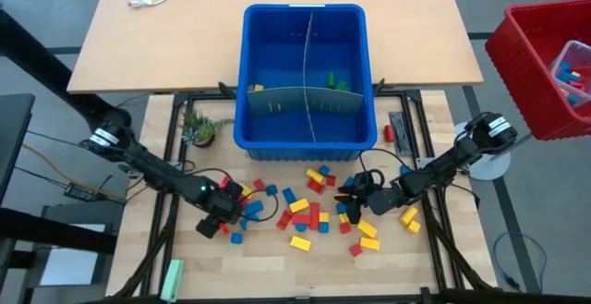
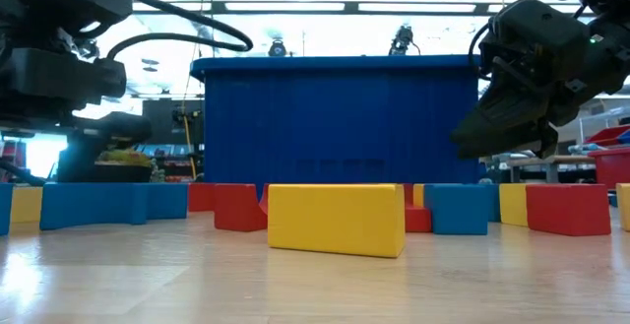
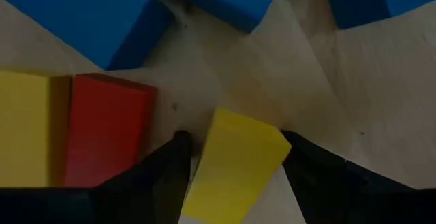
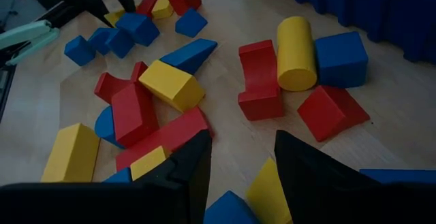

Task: Sort blocks
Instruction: Put the yellow block with the other yellow blocks into the blue bin

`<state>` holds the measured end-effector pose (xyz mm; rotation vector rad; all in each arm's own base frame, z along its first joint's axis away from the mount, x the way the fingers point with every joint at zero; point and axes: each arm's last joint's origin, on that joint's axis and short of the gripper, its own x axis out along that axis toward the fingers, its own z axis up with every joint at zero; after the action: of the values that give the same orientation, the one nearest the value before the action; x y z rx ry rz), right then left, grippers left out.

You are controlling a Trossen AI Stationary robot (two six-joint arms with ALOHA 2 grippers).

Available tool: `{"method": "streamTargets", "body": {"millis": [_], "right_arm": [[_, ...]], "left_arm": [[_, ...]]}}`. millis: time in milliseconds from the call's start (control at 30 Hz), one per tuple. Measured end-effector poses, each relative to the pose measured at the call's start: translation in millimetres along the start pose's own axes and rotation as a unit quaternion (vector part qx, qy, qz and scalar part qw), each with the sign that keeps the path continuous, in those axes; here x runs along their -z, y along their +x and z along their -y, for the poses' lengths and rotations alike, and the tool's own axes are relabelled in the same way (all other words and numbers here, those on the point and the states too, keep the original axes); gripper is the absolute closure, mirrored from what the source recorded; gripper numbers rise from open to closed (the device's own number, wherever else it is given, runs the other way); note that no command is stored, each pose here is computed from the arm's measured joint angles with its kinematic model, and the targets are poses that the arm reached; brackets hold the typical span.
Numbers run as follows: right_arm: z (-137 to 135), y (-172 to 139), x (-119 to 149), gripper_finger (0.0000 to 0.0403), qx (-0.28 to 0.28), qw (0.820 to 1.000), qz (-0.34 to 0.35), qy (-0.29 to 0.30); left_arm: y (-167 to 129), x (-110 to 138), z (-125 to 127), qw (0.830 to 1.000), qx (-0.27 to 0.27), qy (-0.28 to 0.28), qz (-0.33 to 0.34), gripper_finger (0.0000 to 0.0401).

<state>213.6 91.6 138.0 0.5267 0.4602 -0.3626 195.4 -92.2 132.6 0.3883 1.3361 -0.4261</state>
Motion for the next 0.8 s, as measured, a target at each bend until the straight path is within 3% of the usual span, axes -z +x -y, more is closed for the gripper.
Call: {"method": "streamTargets", "body": {"millis": [100, 333, 600, 800], "right_arm": [[0.0, 0.0, 0.0, 0.0252, 0.000, 1.000, 0.000, 0.001], [0.0, 0.0, 0.0, 0.0252, 0.000, 1.000, 0.000, 0.002], [0.0, 0.0, -0.1, 0.0252, 0.000, 1.000, 0.000, 0.002], [0.0, 0.0, 0.0, 0.0252, 0.000, 1.000, 0.000, 0.002]], "left_arm": [[1.8, -2.5, -0.3, 1.000, -0.002, -0.010, -0.009, 0.0181], [-5.1, -10.0, -1.6, 1.000, -0.010, -0.023, -0.012, 0.0264], [-32.9, -41.0, -8.0, 0.992, -0.056, -0.099, 0.045, 0.0264], [-86.6, -77.9, -17.6, 0.980, -0.136, -0.102, 0.099, 0.0264]]}}
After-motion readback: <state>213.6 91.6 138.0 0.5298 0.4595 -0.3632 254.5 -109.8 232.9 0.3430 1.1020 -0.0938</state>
